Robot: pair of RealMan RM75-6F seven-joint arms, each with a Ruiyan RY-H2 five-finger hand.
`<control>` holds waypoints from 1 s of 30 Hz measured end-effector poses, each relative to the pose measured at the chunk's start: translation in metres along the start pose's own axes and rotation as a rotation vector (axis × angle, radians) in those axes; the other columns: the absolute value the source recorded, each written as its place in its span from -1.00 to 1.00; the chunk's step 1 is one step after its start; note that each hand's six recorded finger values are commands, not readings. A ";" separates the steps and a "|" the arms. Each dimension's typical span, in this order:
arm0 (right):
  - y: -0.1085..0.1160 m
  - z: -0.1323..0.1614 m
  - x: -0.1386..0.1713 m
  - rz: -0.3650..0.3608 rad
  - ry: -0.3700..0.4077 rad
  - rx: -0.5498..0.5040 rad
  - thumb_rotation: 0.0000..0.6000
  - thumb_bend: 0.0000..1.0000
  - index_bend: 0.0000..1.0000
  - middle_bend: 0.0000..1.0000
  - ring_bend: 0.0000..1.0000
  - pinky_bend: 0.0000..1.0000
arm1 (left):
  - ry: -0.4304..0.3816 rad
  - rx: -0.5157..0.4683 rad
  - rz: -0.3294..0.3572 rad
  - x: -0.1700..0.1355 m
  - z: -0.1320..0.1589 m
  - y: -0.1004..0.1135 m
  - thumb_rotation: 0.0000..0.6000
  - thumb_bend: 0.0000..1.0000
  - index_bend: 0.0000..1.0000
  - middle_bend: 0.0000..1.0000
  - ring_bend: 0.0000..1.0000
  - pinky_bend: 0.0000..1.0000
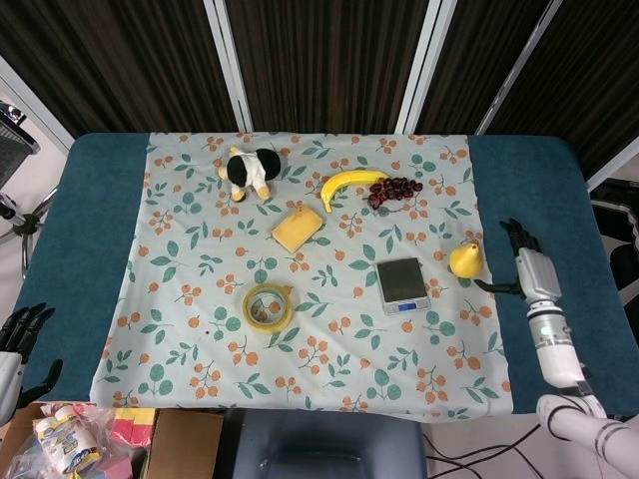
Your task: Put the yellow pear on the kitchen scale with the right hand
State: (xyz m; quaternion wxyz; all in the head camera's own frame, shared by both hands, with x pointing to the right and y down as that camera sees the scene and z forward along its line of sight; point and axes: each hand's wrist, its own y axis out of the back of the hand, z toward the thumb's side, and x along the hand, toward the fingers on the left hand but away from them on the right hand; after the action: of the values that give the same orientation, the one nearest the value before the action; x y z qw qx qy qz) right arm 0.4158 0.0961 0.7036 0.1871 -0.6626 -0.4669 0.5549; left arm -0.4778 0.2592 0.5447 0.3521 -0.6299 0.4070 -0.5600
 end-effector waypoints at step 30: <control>-0.047 0.011 -0.032 -0.008 -0.057 0.180 1.00 -0.53 0.00 -0.14 0.05 0.30 | -0.004 -0.018 0.010 -0.002 -0.003 0.004 1.00 -0.23 -0.74 -0.82 -0.84 -0.33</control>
State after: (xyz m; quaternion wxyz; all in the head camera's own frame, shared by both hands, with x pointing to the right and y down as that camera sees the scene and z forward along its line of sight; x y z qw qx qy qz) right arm 0.3882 0.0902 0.7544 0.2347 -0.6252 -0.4229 0.6125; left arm -0.4808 0.2595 0.5409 0.3502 -0.6319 0.4146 -0.5534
